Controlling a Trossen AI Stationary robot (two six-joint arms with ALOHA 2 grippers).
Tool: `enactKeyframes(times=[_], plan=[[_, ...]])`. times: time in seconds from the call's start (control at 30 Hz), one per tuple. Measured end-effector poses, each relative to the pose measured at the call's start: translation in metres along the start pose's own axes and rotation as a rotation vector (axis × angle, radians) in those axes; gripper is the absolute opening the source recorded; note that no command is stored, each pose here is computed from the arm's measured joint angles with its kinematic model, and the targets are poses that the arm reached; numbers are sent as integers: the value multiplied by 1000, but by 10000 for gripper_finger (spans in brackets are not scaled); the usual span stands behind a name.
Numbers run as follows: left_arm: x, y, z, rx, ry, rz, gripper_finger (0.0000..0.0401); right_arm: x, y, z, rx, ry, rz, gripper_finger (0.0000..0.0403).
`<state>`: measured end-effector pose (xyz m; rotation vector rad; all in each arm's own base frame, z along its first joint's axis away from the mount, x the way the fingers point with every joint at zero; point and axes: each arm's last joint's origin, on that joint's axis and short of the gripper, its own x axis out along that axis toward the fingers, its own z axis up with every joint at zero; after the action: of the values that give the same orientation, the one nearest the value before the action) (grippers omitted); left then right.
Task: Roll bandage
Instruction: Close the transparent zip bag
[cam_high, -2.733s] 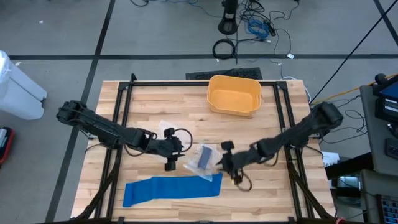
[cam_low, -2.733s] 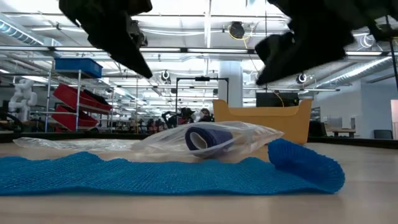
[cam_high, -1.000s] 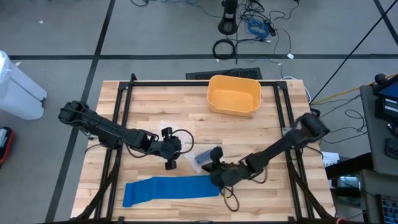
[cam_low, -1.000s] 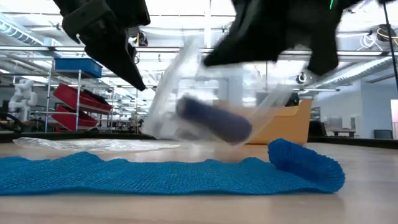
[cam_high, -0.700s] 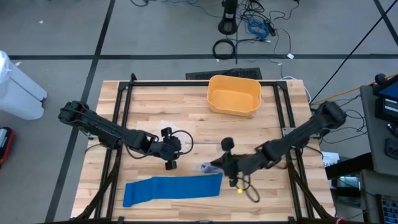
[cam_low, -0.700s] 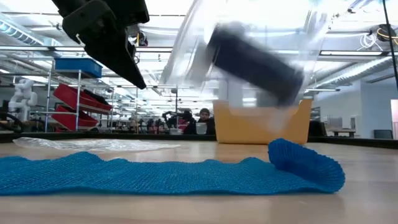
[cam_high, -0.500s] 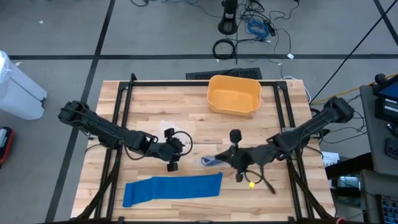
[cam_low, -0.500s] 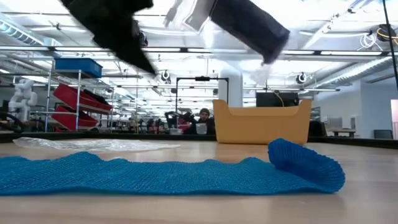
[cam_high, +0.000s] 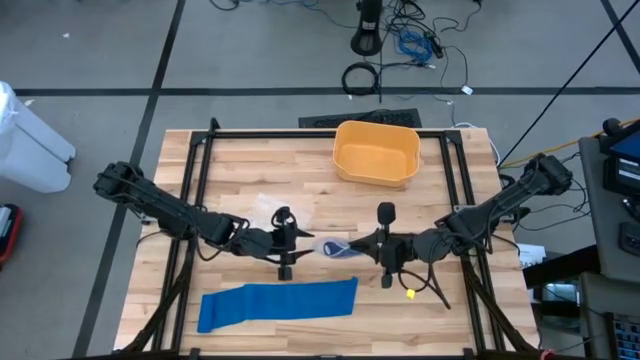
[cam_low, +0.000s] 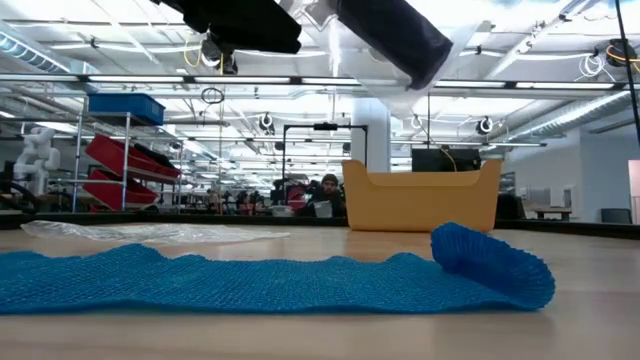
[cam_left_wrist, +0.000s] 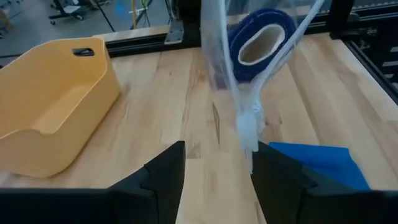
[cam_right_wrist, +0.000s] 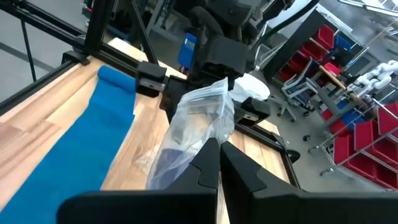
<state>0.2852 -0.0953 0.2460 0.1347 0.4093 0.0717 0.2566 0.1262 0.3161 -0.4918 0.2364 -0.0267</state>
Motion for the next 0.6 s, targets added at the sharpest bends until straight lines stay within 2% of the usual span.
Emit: enactKeyframes(times=[0.13,0.27,0.5,0.6], plan=[[0,0,0,0,-4,0,159,0,0,0,0,7,-16,0],[0,-1,1,14,-9,-21,112,0,-3,-2,3,46,-115,0],[0,-1,2,8,-22,-29,12,0,-2,-7,-1,89,-102,0],[0,-1,2,8,-21,-44,6,-1,0,-12,-7,134,-85,0]])
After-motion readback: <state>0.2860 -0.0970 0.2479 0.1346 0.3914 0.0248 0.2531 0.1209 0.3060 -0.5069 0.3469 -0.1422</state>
